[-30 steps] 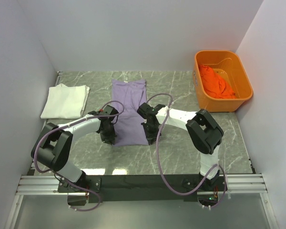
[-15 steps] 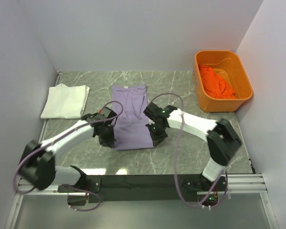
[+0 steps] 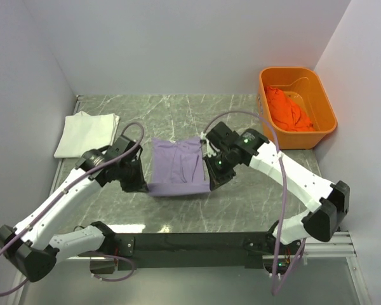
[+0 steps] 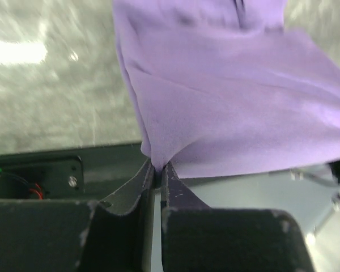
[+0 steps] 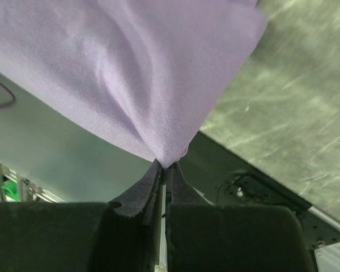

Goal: Fold and stack the t-shirts

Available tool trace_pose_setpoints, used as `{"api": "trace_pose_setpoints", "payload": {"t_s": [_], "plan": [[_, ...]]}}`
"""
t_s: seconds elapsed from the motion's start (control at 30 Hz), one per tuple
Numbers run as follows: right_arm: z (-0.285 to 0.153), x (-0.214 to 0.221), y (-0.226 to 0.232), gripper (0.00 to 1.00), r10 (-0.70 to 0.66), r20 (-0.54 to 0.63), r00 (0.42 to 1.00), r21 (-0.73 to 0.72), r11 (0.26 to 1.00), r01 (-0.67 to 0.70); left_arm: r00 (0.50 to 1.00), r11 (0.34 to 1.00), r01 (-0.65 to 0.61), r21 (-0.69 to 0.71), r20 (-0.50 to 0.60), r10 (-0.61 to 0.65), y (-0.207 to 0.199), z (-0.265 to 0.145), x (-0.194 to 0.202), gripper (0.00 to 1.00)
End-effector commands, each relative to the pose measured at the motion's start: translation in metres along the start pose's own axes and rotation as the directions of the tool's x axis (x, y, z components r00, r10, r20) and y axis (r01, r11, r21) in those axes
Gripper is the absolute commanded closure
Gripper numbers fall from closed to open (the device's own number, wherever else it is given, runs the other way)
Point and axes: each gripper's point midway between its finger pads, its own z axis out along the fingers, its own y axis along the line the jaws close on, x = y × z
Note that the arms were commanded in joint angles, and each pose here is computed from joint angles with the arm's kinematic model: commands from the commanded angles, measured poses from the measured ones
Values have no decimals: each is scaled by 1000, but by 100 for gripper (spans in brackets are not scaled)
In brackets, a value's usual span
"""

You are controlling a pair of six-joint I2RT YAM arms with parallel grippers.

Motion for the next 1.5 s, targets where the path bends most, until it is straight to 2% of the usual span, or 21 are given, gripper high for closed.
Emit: {"api": "trace_pose_setpoints", "payload": {"t_s": [0.0,0.03,0.23,0.4,0.57,0.73,0.9,1.0,1.27,1.47], "plan": [[-10,-23,-17,100,-3,12,1000,43,999,2,993,989,13,-148,119,4,14,0,-36,99],[-10,-40,-15,100,-12,38,999,33,999,10,988,993,10,-120,157,9,6,4,-51,99],[-10,-107,-16,100,-20,122,992,-29,999,24,976,996,53,-66,213,-38,0,29,-100,99],[2,-141,-26,100,-11,128,992,-51,999,18,953,997,71,-25,297,-60,-2,37,-144,99],[22,-170,-39,100,22,126,992,-93,996,-10,948,998,57,17,311,-59,-8,53,-177,99],[44,-192,-53,100,58,115,992,-132,990,-42,957,999,49,22,287,-53,-10,86,-206,99],[61,-208,-76,100,117,129,985,-144,985,-99,968,998,61,-10,245,-57,-3,125,-220,99],[72,-216,-87,100,139,142,980,-141,983,-119,962,997,71,-18,264,-64,0,136,-231,99],[91,-236,-111,99,174,197,965,-151,978,-145,947,996,81,-24,313,-69,7,158,-245,99],[96,-250,-114,98,146,263,954,-155,982,-108,918,994,113,-6,384,-102,12,152,-246,99]]}}
